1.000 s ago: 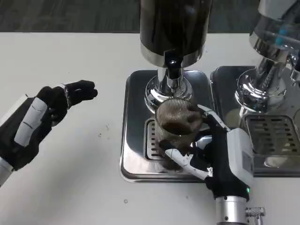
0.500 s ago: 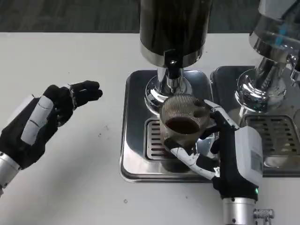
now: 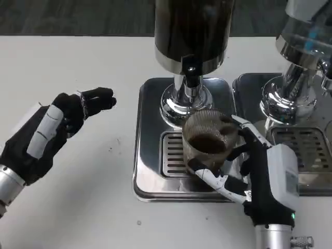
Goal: Grasp the cup under the faucet to collect the drink, then remove the cup.
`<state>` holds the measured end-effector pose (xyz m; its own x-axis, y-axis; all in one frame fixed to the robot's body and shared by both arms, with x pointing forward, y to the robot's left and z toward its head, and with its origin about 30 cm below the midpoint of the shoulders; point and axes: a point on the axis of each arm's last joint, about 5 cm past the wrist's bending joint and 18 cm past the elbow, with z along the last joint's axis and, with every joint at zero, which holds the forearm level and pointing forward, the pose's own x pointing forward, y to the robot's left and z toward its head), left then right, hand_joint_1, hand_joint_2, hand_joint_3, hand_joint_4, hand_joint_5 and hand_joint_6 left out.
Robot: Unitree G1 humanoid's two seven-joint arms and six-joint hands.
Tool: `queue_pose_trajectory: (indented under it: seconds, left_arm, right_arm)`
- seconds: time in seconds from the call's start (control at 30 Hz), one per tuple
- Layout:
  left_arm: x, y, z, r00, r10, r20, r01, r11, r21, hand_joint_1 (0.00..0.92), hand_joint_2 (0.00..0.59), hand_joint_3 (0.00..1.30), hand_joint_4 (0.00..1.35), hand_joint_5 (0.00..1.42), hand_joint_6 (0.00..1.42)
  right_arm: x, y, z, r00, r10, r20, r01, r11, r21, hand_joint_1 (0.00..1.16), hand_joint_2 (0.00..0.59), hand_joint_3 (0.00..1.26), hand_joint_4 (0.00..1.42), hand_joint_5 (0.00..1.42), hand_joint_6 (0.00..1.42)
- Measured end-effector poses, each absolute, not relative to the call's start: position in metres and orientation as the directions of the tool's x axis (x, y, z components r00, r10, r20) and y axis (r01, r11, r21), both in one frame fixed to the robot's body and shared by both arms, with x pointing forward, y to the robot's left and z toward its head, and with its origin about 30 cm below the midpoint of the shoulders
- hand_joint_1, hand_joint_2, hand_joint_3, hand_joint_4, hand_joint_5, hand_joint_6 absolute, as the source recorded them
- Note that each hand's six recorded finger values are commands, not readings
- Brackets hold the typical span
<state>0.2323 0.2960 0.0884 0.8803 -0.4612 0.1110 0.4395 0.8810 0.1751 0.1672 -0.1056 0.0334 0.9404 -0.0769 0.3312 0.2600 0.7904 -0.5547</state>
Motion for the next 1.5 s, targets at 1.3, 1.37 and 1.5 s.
queue_pose_trajectory:
  seconds: [1.3, 1.37, 1.5]
  left_arm:
    - [0.212, 0.296, 0.134, 0.642, -0.763, 0.079, 0.519, 0.507, 0.688, 0.000, 0.150, 0.14, 0.02, 0.00, 0.01]
    - [0.209, 0.297, 0.135, 0.631, -0.773, 0.066, 0.522, 0.486, 0.700, 0.000, 0.150, 0.14, 0.02, 0.00, 0.01]
    - [0.205, 0.298, 0.136, 0.614, -0.788, 0.046, 0.534, 0.458, 0.711, 0.000, 0.150, 0.13, 0.02, 0.00, 0.01]
  right_arm:
    - [0.129, -0.136, 0.055, 0.931, -0.132, 0.340, 0.312, 0.770, -0.556, 0.74, 0.209, 0.58, 0.68, 0.86, 1.19]
    - [0.128, -0.137, 0.056, 0.931, -0.131, 0.340, 0.312, 0.769, -0.558, 0.74, 0.209, 0.58, 0.68, 0.86, 1.19]
    - [0.123, -0.138, 0.058, 0.933, -0.129, 0.336, 0.308, 0.770, -0.559, 0.75, 0.203, 0.58, 0.69, 0.88, 1.19]
